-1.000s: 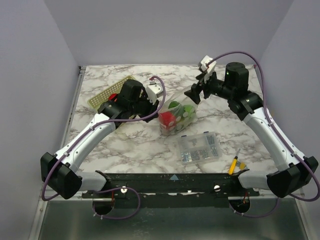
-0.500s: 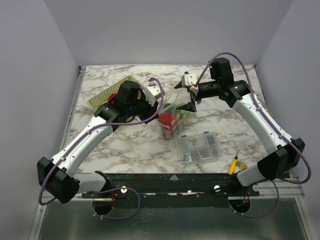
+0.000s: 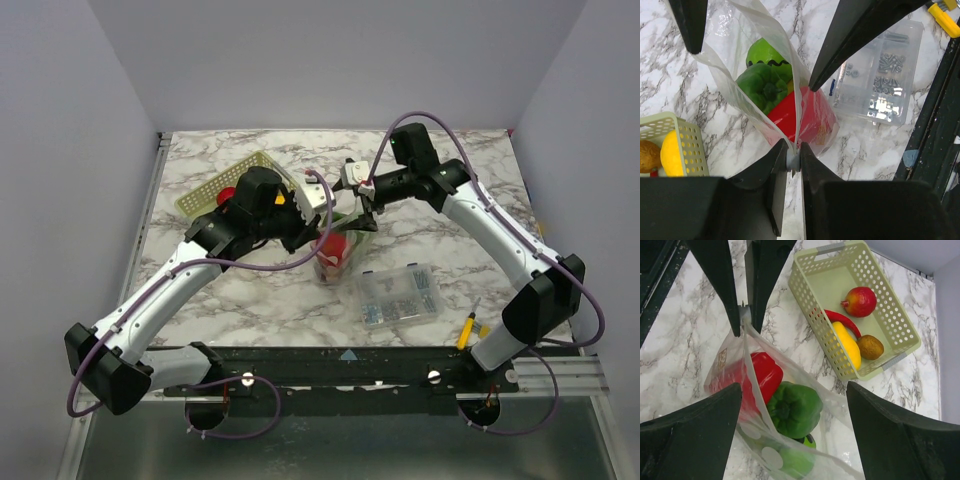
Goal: Place the food in the zip-top bag and seal the zipper
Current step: Adjust the zipper food storage bag at the center of the board.
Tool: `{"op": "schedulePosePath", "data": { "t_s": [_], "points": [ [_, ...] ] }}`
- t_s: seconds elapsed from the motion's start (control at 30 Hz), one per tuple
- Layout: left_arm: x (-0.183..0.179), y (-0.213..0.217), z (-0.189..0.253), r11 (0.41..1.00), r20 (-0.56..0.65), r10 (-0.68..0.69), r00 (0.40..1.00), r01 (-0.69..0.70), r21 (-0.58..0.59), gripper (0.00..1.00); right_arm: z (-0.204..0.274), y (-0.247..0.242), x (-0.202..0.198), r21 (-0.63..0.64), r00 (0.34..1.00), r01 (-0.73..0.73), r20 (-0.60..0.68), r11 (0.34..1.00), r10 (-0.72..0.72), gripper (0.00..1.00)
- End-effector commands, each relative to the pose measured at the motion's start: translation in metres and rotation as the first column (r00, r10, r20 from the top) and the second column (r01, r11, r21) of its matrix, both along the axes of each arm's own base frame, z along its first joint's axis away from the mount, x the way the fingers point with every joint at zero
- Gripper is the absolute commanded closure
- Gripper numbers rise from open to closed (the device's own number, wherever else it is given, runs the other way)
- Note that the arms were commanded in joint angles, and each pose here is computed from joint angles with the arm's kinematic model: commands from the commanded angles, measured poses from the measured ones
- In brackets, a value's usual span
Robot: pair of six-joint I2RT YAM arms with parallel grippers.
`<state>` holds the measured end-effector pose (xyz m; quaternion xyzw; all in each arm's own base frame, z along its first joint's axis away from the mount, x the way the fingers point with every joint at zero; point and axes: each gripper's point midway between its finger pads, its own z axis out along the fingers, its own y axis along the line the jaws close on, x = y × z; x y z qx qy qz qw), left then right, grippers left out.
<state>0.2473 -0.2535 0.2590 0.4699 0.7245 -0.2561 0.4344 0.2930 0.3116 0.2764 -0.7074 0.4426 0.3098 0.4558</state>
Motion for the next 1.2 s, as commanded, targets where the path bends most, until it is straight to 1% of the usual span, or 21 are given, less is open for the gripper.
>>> {"op": "schedulePosePath", "data": {
  "t_s": [0.0, 0.17, 0.33, 0.47, 0.53, 0.6, 0.7, 0.77, 0.87, 0.9, 0.93, 0.97, 1.0, 1.03, 1.07, 1.1, 1.13, 1.17],
  "points": [
    [-0.009, -0.005, 0.007, 0.996, 0.056, -0.086, 0.995, 0.086, -0.001, 1.0, 0.0, 0.009, 0.003, -0.002, 0.999, -0.029, 0.027, 1.0, 0.029, 0.13],
    [-0.011, -0.008, 0.004, 0.995, 0.047, -0.104, 0.993, 0.104, -0.006, 1.0, -0.007, 0.017, -0.003, -0.004, 0.997, -0.081, -0.008, 0.997, 0.081, 0.15],
    [-0.011, -0.008, 0.003, 0.994, 0.047, -0.105, 0.993, 0.105, -0.008, 1.0, -0.02, 0.023, -0.007, -0.004, 0.995, -0.098, -0.023, 0.995, 0.098, 0.17],
    [-0.013, -0.01, 0.004, 0.993, 0.052, -0.111, 0.992, 0.113, -0.022, 1.0, -0.029, 0.025, -0.008, -0.018, 0.995, -0.103, -0.011, 0.995, 0.103, 0.24],
    [-0.013, -0.01, 0.005, 0.993, 0.053, -0.111, 0.992, 0.113, -0.033, 1.0, -0.031, 0.024, -0.008, -0.016, 0.996, -0.094, -0.001, 0.995, 0.094, 0.29],
    [-0.014, -0.011, 0.005, 0.993, 0.05, -0.105, 0.993, 0.107, -0.046, 1.0, -0.033, 0.023, -0.008, -0.012, 0.996, -0.083, 0.018, 0.996, 0.084, 0.41],
    [-0.013, -0.009, 0.003, 0.995, 0.048, -0.081, 0.996, 0.084, -0.056, 1.0, -0.038, 0.019, -0.003, -0.006, 0.997, -0.035, 0.066, 0.999, 0.035, 0.69],
    [-0.013, -0.007, 0.003, 0.996, 0.052, -0.067, 0.996, 0.07, -0.062, 1.0, -0.037, 0.017, 0.001, 0.017, 0.994, 0.001, 0.109, 1.0, -0.003, 0.77],
    [-0.01, -0.005, 0.003, 0.997, 0.063, -0.036, 0.997, 0.04, -0.071, 0.99, -0.032, 0.014, 0.004, 0.063, 0.989, 0.055, 0.135, 0.997, -0.063, 0.84],
    [-0.008, -0.003, 0.002, 0.997, 0.059, -0.016, 0.998, 0.02, -0.074, 0.92, -0.028, 0.014, 0.003, 0.079, 0.988, 0.065, 0.135, 0.995, -0.075, 0.87],
    [-0.005, -0.002, 0.003, 0.997, 0.062, 0.011, 0.998, -0.006, -0.083, 0.82, -0.025, 0.013, 0.004, 0.094, 0.986, 0.076, 0.139, 0.993, -0.089, 0.93],
    [-0.004, 0.0, 0.002, 0.995, 0.048, 0.038, 0.998, -0.033, -0.093, 0.68, -0.024, 0.012, 0.004, 0.103, 0.986, 0.094, 0.125, 0.99, -0.107, 0.99],
    [-0.003, 0.001, 0.003, 0.992, 0.042, 0.061, 0.997, -0.056, -0.112, 0.55, -0.021, 0.012, 0.005, 0.112, 0.985, 0.113, 0.116, 0.987, -0.126, 0.99],
    [-0.002, 0.003, 0.003, 0.987, 0.028, 0.095, 0.995, -0.091, -0.134, 0.46, -0.021, 0.011, 0.005, 0.113, 0.985, 0.122, 0.11, 0.986, -0.135, 0.99],
    [0.001, 0.006, 0.002, 0.976, 0.016, 0.147, 0.989, -0.142, -0.162, 0.38, -0.02, 0.01, 0.004, 0.112, 0.984, 0.131, 0.106, 0.985, -0.143, 0.99],
    [0.003, 0.01, 0.002, 0.961, -0.009, 0.196, 0.981, -0.194, -0.197, 0.34, -0.019, 0.009, 0.005, 0.116, 0.983, 0.146, 0.096, 0.983, -0.157, 0.99],
    [0.004, 0.015, 0.003, 0.928, -0.057, 0.261, 0.964, -0.267, -0.261, 0.31, -0.018, 0.007, 0.006, 0.117, 0.98, 0.166, 0.087, 0.979, -0.177, 0.99],
    [0.007, 0.02, 0.006, 0.89, -0.079, 0.31, 0.947, -0.319, -0.325, 0.29, -0.017, 0.006, 0.007, 0.118, 0.978, 0.186, 0.078, 0.975, -0.196, 0.99]
  ]
}}
